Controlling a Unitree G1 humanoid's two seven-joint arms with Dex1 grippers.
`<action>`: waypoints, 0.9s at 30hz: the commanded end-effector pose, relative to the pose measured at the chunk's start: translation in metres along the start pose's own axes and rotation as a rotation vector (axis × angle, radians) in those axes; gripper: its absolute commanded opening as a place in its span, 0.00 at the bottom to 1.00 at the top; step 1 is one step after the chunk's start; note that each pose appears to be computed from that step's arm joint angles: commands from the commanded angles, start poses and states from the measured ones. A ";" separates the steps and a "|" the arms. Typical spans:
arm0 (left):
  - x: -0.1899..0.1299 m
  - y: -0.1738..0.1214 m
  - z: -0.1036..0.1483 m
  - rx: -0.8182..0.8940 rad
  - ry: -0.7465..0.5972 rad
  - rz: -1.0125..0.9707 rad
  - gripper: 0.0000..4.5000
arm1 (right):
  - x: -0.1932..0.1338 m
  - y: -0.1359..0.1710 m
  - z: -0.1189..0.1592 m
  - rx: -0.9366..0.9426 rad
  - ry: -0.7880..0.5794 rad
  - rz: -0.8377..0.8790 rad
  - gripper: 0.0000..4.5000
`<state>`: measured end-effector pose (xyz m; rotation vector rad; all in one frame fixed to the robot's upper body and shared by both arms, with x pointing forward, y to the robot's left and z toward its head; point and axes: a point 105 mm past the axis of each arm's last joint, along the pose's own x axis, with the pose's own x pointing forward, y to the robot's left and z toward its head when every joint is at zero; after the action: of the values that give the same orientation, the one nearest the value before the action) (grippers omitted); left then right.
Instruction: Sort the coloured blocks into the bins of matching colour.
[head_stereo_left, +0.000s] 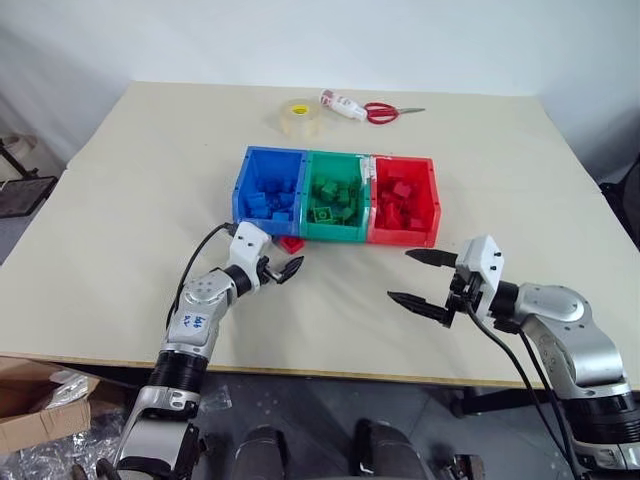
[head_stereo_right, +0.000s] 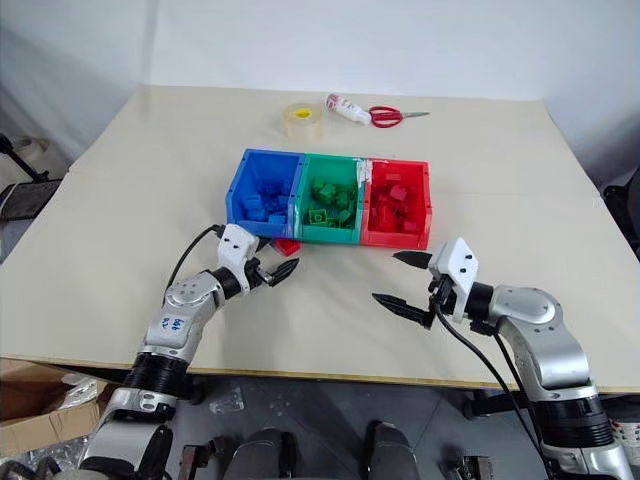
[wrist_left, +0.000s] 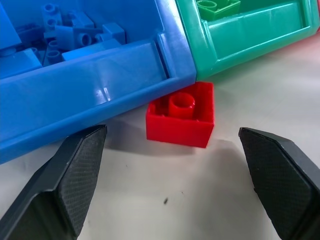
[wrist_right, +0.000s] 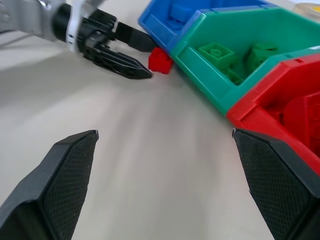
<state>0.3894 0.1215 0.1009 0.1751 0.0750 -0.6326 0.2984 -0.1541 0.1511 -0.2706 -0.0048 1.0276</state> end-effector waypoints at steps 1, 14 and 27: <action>0.010 -0.008 -0.011 -0.003 0.033 -0.019 1.00 | -0.008 -0.003 0.017 0.017 -0.094 -0.041 1.00; 0.012 -0.021 0.003 0.055 -0.033 -0.119 0.33 | -0.013 -0.002 0.010 0.011 -0.063 -0.066 1.00; 0.012 -0.066 0.079 0.099 -0.220 -0.361 0.33 | -0.013 -0.004 0.009 0.004 -0.063 -0.088 1.00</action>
<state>0.3575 0.0565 0.1515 0.1928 -0.0842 -1.0101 0.2949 -0.1628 0.1480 -0.2010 -0.0132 0.9641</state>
